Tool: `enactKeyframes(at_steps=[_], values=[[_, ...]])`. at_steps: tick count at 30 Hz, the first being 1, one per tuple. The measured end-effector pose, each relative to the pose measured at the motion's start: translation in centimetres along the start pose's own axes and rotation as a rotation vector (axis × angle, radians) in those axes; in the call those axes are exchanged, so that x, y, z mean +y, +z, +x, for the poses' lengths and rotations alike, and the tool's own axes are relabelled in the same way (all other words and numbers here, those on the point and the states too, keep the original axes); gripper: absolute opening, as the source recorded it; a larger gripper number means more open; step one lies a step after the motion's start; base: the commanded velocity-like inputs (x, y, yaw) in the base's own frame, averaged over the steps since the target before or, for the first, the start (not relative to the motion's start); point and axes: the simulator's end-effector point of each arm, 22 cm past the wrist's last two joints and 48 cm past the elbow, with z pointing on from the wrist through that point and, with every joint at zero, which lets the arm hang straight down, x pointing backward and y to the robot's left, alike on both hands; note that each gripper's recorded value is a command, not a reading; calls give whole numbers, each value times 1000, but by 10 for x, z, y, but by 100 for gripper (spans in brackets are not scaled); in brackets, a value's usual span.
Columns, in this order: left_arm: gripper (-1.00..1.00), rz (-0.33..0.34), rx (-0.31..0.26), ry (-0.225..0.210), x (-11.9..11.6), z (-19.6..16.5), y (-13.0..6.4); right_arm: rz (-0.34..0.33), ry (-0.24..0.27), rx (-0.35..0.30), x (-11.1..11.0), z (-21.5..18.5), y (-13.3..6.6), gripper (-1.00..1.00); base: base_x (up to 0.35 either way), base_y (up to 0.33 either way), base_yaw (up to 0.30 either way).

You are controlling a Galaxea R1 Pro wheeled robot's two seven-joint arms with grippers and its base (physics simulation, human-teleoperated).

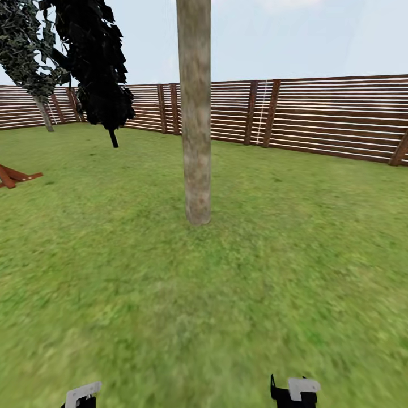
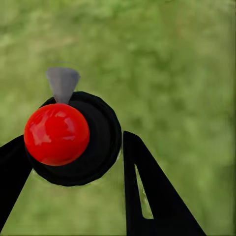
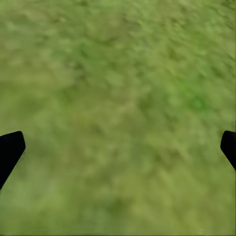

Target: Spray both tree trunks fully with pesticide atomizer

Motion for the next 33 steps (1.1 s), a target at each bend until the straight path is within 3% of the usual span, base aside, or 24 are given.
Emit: enactKeyframes(at_steps=[33], values=[[-100,-1,-1,1,1,0,0,1,1,-1,0,-1,0,100,345,0,0]])
